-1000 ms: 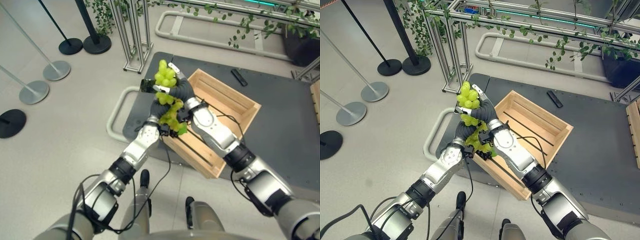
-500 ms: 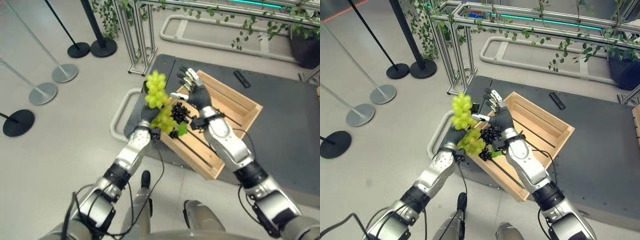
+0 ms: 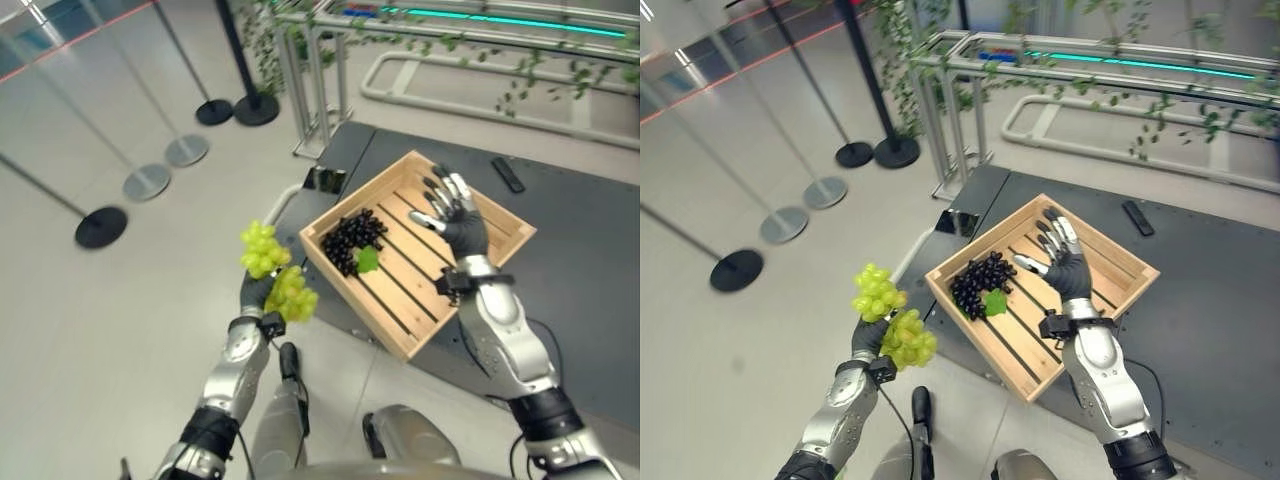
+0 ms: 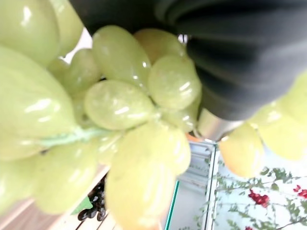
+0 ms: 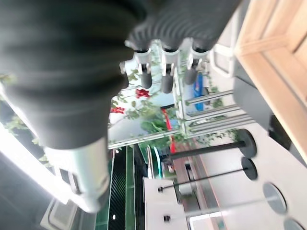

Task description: Pick up the fruits from the basket on one side to the basket on the other side

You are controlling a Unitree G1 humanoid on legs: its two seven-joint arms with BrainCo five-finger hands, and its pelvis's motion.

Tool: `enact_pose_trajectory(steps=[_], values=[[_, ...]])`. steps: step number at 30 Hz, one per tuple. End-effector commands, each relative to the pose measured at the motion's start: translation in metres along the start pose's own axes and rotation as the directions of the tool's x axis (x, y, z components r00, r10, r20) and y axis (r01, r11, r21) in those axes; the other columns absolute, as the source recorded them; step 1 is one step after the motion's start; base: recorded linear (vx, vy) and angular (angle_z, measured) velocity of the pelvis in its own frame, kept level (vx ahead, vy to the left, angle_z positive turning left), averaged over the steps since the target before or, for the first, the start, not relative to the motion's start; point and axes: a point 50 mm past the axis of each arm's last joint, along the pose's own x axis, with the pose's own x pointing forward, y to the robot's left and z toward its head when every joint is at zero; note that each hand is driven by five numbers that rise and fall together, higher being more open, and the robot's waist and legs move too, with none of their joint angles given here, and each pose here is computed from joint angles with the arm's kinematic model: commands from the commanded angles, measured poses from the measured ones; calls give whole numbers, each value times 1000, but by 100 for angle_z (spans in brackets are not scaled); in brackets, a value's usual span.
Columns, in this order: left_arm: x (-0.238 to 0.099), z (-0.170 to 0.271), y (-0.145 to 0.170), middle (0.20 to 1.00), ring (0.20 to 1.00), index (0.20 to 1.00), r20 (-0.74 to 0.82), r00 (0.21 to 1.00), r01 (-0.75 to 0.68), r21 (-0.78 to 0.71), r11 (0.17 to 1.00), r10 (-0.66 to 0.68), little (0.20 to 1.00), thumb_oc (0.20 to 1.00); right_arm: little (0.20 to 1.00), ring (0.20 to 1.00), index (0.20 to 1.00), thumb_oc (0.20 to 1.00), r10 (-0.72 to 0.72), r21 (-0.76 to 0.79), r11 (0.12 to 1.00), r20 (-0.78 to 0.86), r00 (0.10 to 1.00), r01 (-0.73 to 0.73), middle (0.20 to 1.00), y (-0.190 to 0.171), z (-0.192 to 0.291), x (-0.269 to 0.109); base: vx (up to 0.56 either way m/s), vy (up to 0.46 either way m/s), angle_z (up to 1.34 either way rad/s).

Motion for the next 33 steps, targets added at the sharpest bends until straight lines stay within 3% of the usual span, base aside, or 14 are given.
enact_pose_trajectory(steps=[1,11,20,25,33], values=[[2,44,-9,200,200,200,213,974,89,-36,995,-79,200,200,1000,1000,1000,1000,-7,-10,1000,180,984,9,1000,-4,31,2,-140,-2,86],[-13,55,15,200,200,200,258,964,74,-28,997,-64,200,200,1000,1000,1000,1000,-100,-1,995,105,989,101,1000,-24,16,-12,-173,62,106],[-15,73,23,200,200,200,304,947,69,111,991,-100,200,200,1000,1000,1000,1000,-197,65,979,60,979,193,1000,-29,3,-21,-155,170,100],[-12,86,28,200,200,200,357,930,27,156,987,-82,200,200,1000,1000,1000,1000,-209,77,975,31,977,206,1000,-26,-6,-20,-166,259,54],[-9,86,16,200,200,200,345,923,113,183,977,-172,200,200,1000,1000,1000,1000,-130,79,988,-19,991,131,1000,-21,-17,-24,-17,194,96]])
